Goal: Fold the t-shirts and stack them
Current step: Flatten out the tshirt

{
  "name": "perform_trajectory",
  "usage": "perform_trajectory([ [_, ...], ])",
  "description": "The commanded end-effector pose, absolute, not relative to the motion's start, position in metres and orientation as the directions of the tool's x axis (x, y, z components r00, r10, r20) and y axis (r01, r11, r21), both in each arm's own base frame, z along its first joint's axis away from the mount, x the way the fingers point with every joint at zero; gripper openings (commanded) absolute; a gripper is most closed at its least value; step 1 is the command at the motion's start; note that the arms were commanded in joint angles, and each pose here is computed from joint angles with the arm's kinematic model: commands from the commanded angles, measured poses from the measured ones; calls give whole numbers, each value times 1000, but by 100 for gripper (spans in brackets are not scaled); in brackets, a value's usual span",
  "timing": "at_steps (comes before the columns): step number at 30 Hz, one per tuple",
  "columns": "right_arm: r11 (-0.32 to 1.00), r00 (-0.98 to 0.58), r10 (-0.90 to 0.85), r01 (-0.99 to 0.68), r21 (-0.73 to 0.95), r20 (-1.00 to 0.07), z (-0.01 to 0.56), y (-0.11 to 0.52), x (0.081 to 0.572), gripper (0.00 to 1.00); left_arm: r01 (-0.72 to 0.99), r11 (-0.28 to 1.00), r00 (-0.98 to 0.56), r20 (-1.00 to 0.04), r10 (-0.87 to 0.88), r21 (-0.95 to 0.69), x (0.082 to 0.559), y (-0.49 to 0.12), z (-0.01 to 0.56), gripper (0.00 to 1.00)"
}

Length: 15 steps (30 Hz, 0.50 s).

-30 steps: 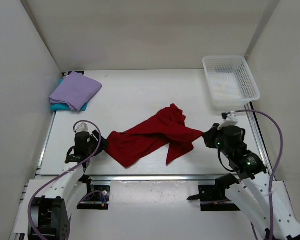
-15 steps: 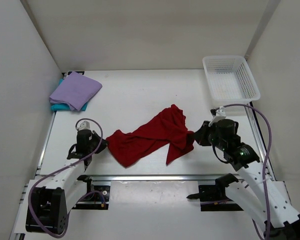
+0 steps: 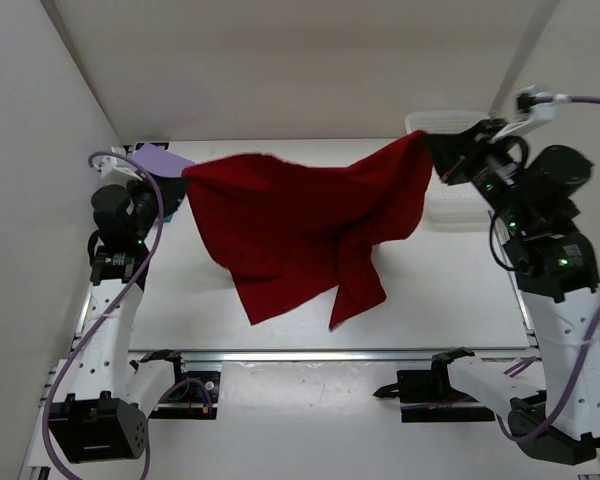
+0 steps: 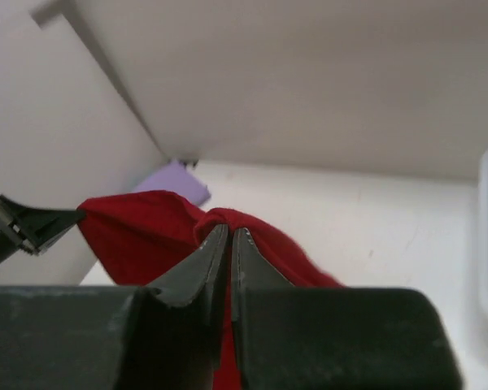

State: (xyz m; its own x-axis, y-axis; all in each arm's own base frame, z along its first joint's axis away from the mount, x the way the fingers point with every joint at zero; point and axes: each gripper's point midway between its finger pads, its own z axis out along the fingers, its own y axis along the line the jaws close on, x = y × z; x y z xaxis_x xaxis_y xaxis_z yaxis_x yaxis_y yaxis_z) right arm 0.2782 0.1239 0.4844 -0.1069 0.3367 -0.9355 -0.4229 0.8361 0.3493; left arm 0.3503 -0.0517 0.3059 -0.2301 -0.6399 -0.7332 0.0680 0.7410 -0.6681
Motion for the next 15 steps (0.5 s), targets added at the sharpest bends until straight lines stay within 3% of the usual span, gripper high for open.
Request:
perform_trajectory([
  [1,880,37,308,-391,269,-951,538,102,267,0,135,747,-180,-758,-627,-650,343,-48,351,0],
  [8,882,133,287,-424,207,-949,589,111,247,0,156,774,-106,-789,-605,-614,339,-43,397,0],
  [12,907,42,241,-365,209,-970,534,123,284,0,112,781,-118,-788,-604,-615,349,-37,371,0],
  [15,860,-79,261,-433,269,-962,486,126,325,0,74,768,-169,-767,-619,-636,362,-36,338,0],
])
